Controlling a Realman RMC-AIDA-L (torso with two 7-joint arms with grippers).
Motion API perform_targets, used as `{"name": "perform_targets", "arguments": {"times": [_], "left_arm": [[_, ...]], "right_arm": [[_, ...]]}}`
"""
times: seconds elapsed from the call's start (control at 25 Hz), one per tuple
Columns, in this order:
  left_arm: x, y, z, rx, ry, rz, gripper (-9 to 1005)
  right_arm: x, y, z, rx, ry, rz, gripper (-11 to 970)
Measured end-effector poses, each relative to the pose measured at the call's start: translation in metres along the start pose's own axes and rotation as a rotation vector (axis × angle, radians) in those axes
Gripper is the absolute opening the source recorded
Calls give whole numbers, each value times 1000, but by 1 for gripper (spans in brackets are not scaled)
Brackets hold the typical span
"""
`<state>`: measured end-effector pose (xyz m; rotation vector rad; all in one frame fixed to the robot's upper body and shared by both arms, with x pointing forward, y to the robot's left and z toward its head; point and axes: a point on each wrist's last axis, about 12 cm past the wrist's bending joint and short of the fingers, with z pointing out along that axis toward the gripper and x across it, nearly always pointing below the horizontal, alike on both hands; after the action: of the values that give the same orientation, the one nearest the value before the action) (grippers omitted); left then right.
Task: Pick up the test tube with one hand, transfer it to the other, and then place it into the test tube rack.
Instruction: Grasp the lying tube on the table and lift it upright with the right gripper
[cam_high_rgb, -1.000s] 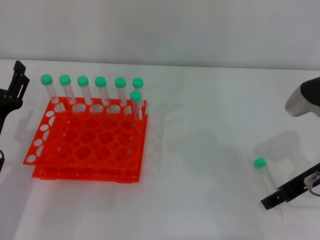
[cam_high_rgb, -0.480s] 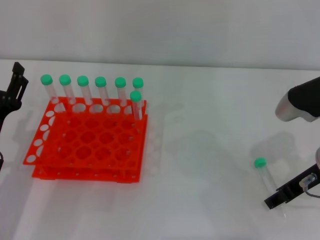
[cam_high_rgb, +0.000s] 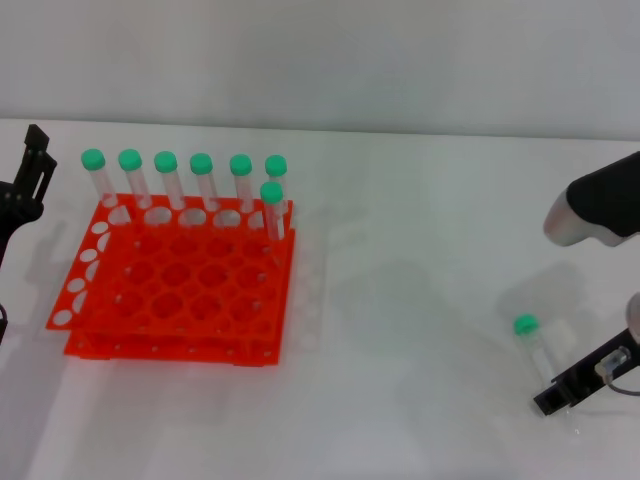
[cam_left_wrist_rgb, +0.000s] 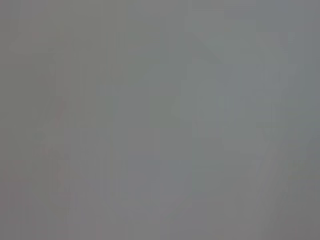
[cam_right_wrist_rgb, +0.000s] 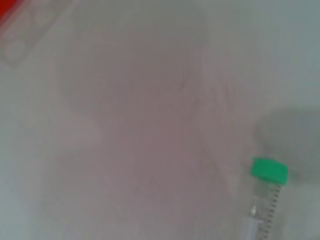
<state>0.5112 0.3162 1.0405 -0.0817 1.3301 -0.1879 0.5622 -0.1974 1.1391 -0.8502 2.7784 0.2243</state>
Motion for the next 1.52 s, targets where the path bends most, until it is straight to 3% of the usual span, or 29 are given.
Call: {"name": "perform_targets", "arguments": {"times": [0.44,1.08,1.16,1.52], "left_arm": [[0,0,1,1,-1,-3,757],[0,-2,2,7,-1,-8,750],[0,-2,2,7,-1,-8,749],[2,-8,1,73,20,-42,745]], "right_arm": [[-3,2,1,38,14,-22,484],[-2,-2,0,61,17,-33,186],[-3,-2,-1,61,10,-38,187],[-19,-15,-35,56,-183,-59,186]]}}
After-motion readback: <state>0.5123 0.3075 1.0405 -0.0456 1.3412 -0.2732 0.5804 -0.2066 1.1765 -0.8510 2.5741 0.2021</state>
